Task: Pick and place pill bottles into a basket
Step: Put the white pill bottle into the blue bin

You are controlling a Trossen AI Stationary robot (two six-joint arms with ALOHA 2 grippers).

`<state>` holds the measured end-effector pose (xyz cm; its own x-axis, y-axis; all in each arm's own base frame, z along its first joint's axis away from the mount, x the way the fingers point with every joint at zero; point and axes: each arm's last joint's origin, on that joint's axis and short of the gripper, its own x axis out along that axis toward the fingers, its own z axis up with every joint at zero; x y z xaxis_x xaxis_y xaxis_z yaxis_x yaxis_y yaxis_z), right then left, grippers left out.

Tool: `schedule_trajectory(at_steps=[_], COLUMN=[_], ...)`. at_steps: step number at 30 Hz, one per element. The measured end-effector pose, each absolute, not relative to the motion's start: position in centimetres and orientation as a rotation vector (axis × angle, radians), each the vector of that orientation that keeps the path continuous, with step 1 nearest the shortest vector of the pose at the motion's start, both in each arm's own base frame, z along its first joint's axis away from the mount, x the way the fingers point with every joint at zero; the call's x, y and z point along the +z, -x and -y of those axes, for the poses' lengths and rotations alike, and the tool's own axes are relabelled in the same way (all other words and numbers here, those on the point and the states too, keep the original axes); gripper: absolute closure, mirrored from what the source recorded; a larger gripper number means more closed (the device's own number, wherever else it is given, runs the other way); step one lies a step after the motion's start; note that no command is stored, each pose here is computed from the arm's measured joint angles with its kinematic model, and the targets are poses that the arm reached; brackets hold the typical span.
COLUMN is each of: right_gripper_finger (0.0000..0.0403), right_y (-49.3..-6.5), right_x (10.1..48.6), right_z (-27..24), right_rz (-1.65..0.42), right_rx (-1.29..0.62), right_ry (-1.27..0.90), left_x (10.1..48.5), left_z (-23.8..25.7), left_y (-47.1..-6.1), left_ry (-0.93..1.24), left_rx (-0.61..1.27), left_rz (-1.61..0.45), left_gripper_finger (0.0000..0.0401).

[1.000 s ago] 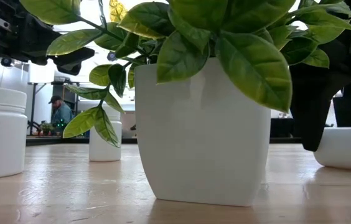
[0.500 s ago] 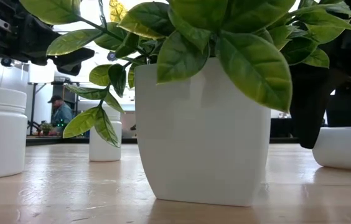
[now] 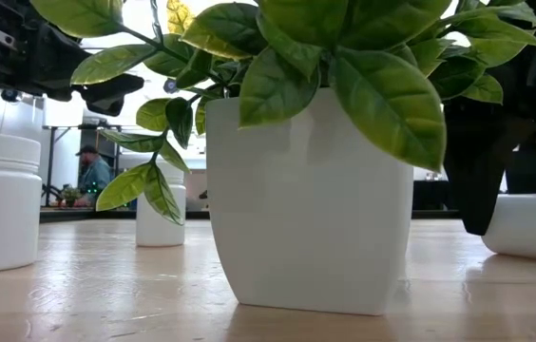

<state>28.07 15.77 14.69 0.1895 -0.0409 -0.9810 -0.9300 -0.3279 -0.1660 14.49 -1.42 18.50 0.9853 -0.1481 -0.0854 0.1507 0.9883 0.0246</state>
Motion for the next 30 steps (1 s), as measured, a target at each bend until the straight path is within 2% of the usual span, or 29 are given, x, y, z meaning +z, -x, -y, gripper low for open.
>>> schedule_trajectory(at_steps=[10, 19, 30], right_gripper_finger=[0.0108, 0.0121, 0.0143], right_y=[-27.77, -27.34, -27.26], right_x=[14.68, 14.61, 14.56], right_z=[-16.27, -16.18, -16.21], right_rz=[-0.937, -0.941, -0.941], right_rx=[1.28, 1.356, 1.362], right_ry=[1.594, 1.633, 1.633], left_x=[18.62, 18.6, 18.72], left_z=[1.42, 1.42, 1.37], left_y=[-14.51, -14.51, -14.53], left_ry=[-0.03, -0.007, -0.007], left_rx=[-0.15, -0.146, -0.131], left_rz=[-0.079, -0.082, -0.077], left_gripper_finger=[0.0214, 0.0214, 0.0214])
